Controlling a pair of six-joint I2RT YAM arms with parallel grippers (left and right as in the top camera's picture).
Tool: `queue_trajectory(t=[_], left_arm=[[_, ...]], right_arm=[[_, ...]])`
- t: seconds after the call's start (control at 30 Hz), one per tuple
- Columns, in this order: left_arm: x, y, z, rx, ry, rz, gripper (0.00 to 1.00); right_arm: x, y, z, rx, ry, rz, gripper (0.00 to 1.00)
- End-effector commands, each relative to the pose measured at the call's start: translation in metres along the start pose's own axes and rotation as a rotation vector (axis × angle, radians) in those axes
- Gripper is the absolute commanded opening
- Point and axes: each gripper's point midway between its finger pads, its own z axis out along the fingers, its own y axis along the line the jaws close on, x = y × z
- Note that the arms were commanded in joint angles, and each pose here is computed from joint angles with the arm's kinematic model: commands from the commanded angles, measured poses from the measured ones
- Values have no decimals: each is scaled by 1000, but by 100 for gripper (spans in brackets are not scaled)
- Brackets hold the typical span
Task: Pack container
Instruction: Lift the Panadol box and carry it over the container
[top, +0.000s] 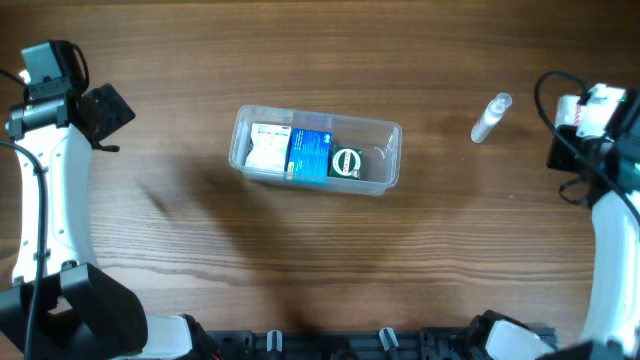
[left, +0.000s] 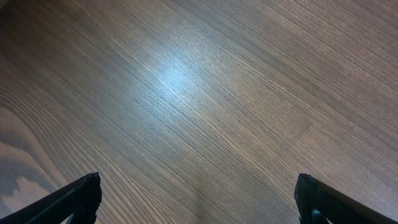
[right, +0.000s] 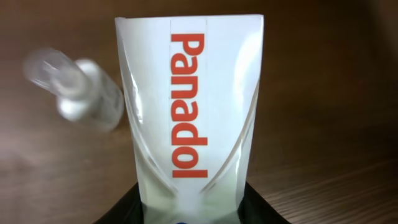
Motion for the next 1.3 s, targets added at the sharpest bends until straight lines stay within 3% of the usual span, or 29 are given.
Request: queue_trajectory(t=[0.0, 0.27, 0.4, 0.6, 0.73, 1.03, 1.27], left_arm=[[-6, 3, -7, -5, -28, -7, 100], [-6, 3, -7, -5, -28, -7, 100], [-6, 3, -7, -5, -28, -7, 100], [-6, 3, -7, -5, -28, -7, 100], [-6, 3, -7, -5, -28, -7, 100], [-6, 3, -7, -5, -28, -7, 100], [-6, 3, -7, -5, -28, -7, 100]], right_arm=[[-33, 23, -42, -103, -138, -8, 37], [-59, 158, -87, -553, -274, -120, 45], [-58, 220, -101, -682, -302, -233, 46], [-30, 318, -93, -784, -310, -511, 50], [2, 383, -79, -861, -286, -645, 48], [14, 416, -89, -914, -323, -688, 49], [23, 373, -46, -605, -224, -752, 56]])
